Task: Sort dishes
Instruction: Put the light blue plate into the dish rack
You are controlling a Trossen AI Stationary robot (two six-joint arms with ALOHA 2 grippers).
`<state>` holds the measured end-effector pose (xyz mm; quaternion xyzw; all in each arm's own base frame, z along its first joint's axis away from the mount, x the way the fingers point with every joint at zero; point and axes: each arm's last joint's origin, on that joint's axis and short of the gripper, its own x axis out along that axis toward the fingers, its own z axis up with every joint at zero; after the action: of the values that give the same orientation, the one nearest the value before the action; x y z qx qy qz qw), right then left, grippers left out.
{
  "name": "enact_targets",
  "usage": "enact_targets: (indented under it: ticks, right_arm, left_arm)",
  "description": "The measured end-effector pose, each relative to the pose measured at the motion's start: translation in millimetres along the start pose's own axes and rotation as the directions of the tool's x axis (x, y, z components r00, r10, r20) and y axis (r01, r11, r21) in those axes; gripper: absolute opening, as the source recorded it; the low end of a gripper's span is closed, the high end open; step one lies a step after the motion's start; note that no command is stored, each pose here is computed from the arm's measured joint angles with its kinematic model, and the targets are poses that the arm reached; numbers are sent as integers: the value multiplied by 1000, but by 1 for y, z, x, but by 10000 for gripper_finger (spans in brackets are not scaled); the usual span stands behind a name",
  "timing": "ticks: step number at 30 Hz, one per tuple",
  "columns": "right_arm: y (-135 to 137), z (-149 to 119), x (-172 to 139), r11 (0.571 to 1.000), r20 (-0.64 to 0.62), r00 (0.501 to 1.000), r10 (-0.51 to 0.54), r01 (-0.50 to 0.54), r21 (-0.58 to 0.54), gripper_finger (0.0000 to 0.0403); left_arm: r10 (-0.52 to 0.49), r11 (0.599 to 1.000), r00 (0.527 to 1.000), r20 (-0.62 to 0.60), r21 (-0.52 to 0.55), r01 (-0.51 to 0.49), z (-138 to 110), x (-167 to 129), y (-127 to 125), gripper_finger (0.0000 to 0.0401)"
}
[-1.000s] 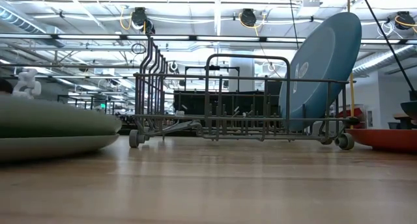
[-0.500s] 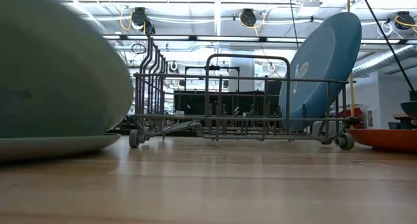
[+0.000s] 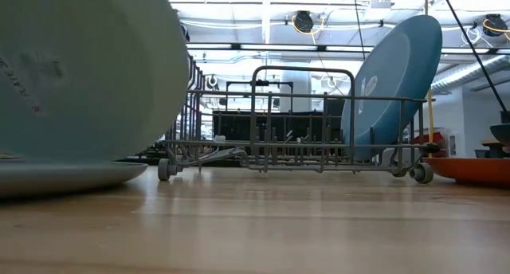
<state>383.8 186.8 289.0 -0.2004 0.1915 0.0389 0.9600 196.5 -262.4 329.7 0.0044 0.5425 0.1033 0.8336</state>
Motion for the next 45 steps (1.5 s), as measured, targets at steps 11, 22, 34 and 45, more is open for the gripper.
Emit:
enact_targets:
  ticks: [11,22,34,45]
  right_arm:
    - [9,-15,69,966,-50,965,256,-253,60,235]
    - [48,-57,118,932,-240,912,334,-357,-59,227]
    - [64,-89,151,920,-330,931,159,-261,-292,208]
    - [70,-75,147,895,-273,956,107,-212,-392,14]
  left_arm:
    - [-13,1000,1000,5,2,13,-1,-1,-2,1]
    - [-29,1000,999,20,-6,29,0,-1,-4,1]
    - [-31,999,999,33,-9,31,1,-1,-5,0]
    - [-30,999,999,38,-11,30,1,0,-5,0]
